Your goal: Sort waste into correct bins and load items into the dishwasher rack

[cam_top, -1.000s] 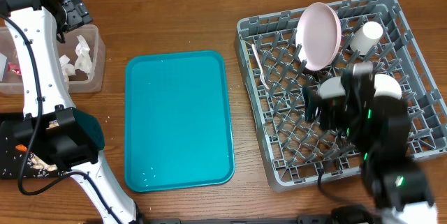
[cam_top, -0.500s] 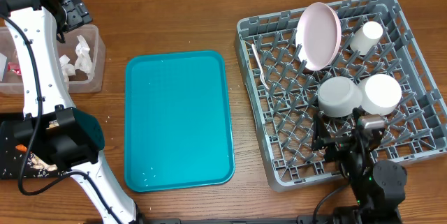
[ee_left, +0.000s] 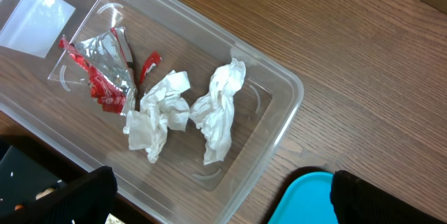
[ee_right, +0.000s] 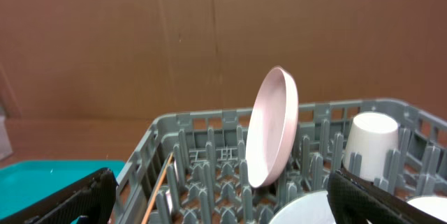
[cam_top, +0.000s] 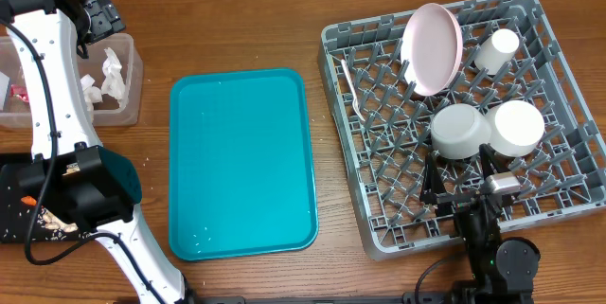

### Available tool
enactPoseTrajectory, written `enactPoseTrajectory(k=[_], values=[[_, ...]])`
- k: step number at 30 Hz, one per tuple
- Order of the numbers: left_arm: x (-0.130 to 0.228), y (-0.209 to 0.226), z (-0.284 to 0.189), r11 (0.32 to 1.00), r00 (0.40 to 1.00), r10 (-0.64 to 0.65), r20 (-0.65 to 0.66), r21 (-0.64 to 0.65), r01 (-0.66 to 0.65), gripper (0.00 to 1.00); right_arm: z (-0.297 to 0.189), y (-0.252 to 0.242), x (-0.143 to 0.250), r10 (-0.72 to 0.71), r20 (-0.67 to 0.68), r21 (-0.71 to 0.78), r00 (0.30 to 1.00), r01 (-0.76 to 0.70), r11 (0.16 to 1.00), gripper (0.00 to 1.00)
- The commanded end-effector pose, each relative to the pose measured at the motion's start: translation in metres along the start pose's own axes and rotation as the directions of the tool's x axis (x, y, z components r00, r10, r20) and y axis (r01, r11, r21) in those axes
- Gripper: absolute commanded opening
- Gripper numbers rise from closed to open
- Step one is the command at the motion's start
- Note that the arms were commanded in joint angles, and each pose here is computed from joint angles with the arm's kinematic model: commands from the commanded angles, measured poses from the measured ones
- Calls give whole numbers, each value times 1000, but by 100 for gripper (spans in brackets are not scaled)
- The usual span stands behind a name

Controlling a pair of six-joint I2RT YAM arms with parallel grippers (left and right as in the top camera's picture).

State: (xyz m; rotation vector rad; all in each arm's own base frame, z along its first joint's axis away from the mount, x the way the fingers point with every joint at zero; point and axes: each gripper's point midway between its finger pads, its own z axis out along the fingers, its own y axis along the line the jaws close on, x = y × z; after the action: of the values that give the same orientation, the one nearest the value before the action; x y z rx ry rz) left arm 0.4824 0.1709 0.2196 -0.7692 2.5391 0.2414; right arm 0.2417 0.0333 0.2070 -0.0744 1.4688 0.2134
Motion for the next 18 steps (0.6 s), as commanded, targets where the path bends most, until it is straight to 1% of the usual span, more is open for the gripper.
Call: enactPoseTrajectory(k=[1, 7, 10, 15, 18], values=[[-5, 0, -11, 1000, 999, -14, 30, -2, 15, 100, 0, -7, -2, -6, 34, 37, 999, 5, 999, 100], [-5, 0, -11, 1000, 999, -14, 30, -2, 15, 100, -1, -15, -10, -11, 68, 86, 998, 5, 996, 100], [-5, 0, -11, 1000, 999, -14, 30, -2, 15, 100, -1, -17, 1, -4, 23, 90, 1000, 2, 996, 100], [-5, 0, -11, 1000, 999, -14, 30, -2, 15, 100, -2, -20, 32, 16, -104, 104, 994, -6, 995, 100], [-5, 0, -11, 1000, 999, -14, 30, -2, 15, 100, -3, -20, 35, 18, -114, 105, 993, -6, 994, 100]])
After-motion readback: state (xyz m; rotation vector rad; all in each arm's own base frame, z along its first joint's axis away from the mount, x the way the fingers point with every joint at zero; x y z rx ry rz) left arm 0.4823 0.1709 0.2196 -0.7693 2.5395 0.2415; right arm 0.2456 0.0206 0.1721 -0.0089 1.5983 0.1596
